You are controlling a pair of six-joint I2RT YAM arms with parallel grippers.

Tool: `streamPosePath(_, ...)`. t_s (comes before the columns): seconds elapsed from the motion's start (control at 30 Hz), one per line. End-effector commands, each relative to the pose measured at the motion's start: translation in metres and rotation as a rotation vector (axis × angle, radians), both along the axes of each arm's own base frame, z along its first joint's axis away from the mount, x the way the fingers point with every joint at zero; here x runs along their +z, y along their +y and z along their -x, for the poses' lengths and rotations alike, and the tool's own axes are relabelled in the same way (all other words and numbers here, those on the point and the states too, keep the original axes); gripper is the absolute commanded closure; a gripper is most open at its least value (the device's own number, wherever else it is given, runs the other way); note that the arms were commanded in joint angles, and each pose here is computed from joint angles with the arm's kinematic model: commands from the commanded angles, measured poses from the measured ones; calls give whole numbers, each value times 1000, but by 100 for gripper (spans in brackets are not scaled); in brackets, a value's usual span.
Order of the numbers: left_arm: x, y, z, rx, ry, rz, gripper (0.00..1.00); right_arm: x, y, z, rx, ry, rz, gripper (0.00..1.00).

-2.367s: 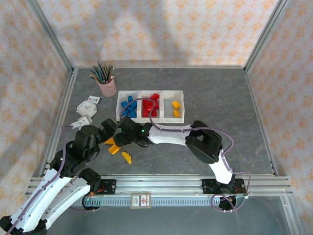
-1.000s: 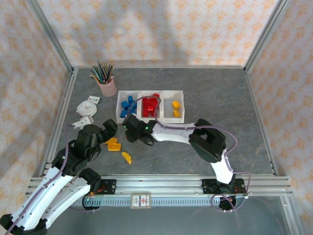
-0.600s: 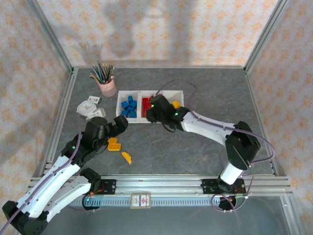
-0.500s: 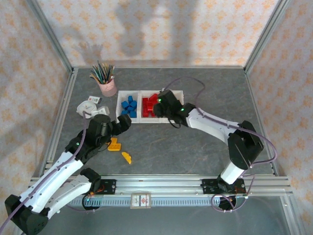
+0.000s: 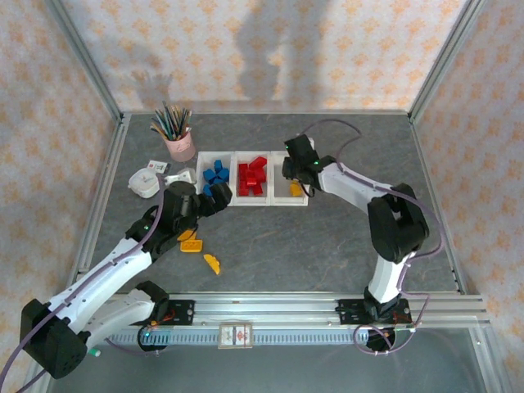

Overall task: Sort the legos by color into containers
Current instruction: Place the lego in the container, then pick up the lego from the bottom-center of the table.

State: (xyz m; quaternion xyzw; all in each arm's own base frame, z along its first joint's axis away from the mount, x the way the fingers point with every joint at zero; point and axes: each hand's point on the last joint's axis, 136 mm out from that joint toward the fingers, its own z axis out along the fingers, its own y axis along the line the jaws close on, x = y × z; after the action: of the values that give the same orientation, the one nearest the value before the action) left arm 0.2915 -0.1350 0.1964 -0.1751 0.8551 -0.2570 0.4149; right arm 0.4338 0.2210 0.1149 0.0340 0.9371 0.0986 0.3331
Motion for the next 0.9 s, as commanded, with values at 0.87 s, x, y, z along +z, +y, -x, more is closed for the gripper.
streamPosePath(0.87, 8, 46, 30, 128, 6, -58, 1, 38, 99, 125, 366, -68, -33, 33)
